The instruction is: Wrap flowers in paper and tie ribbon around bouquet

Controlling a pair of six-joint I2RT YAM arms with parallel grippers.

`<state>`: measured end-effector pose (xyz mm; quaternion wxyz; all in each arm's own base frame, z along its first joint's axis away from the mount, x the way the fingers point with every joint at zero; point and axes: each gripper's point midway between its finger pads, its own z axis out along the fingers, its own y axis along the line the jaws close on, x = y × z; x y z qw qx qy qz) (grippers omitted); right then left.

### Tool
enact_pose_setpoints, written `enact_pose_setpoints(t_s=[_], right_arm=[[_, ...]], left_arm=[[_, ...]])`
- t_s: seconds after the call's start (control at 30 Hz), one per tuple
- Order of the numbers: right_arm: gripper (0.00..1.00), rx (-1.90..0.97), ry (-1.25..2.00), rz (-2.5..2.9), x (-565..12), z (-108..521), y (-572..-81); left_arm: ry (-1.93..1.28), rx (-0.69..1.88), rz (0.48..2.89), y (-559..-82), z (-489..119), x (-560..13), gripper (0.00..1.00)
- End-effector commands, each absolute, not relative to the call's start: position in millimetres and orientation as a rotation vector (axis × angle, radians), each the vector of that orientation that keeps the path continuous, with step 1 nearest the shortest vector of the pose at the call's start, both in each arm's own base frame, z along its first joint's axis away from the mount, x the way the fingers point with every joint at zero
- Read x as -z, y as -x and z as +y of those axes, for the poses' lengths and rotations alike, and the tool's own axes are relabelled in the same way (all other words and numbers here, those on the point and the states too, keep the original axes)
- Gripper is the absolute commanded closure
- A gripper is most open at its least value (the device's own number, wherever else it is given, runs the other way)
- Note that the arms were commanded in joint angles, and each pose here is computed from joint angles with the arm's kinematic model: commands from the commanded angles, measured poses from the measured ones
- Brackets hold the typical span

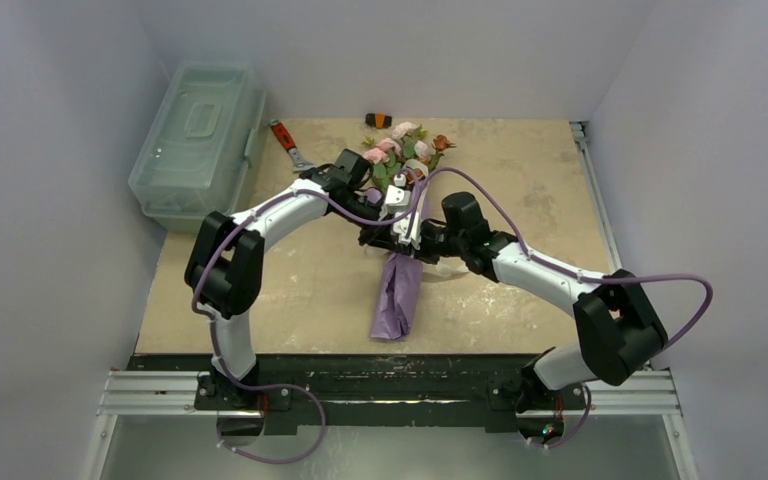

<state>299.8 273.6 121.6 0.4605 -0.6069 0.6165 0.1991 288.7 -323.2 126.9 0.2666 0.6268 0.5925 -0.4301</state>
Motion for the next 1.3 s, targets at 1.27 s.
enact_pose_setpoints(t_s=[1.27], right_arm=[[1.00,-0.438,1.426,1.555,-145.0,265.9,-307.9]], left_arm=[[-1.680,1.080,1.577,-292.9,-327.2,-143.9,0.65]])
